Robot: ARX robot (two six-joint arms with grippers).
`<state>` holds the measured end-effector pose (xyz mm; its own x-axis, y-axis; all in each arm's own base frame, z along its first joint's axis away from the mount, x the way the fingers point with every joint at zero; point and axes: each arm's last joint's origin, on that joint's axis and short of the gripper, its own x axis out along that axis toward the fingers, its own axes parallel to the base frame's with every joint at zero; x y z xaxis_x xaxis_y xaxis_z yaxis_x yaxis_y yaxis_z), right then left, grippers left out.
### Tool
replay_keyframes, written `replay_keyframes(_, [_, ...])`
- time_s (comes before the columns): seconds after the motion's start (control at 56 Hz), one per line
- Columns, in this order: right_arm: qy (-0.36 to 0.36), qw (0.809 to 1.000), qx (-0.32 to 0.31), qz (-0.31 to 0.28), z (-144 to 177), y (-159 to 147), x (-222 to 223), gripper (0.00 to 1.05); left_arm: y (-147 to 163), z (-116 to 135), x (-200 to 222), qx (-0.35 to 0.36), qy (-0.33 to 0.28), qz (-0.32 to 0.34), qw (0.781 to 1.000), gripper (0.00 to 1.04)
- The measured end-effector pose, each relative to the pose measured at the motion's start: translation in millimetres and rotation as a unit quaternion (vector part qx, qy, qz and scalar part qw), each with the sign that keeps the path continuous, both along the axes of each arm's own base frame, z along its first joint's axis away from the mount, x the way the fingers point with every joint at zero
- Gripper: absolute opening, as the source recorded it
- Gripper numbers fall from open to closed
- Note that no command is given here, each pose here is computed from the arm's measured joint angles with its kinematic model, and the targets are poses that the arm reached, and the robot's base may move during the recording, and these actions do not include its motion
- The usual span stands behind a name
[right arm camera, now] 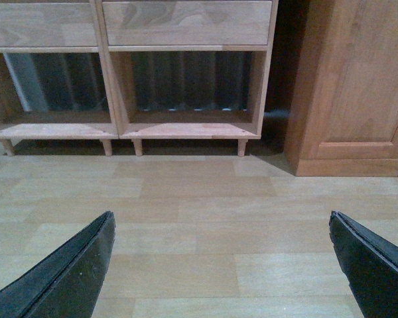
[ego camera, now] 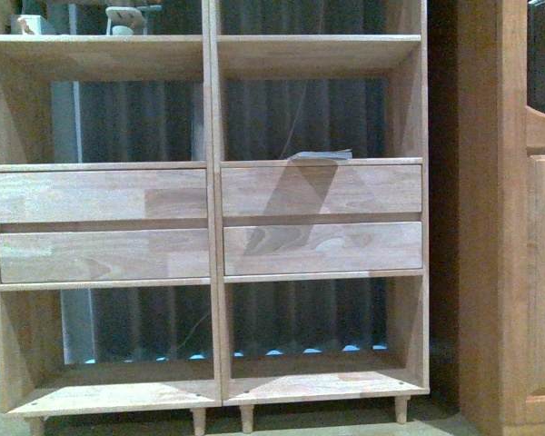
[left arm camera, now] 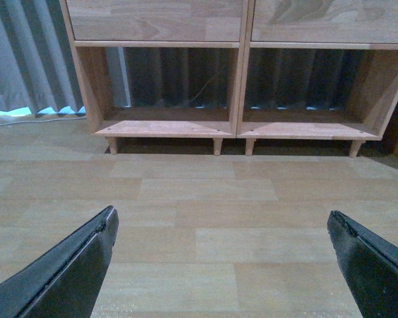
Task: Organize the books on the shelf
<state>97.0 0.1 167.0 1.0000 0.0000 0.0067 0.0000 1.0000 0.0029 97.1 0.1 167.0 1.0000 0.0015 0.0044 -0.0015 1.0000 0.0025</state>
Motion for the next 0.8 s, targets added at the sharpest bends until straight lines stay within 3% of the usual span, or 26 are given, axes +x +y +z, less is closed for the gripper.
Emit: replay_keyframes(0.804, [0.000, 1.000, 0.000, 0.001, 0.0, 0.0, 0.0, 0.98, 0.0, 0.0, 0.0, 0.000, 0.000, -0.001, 1.000, 0.97])
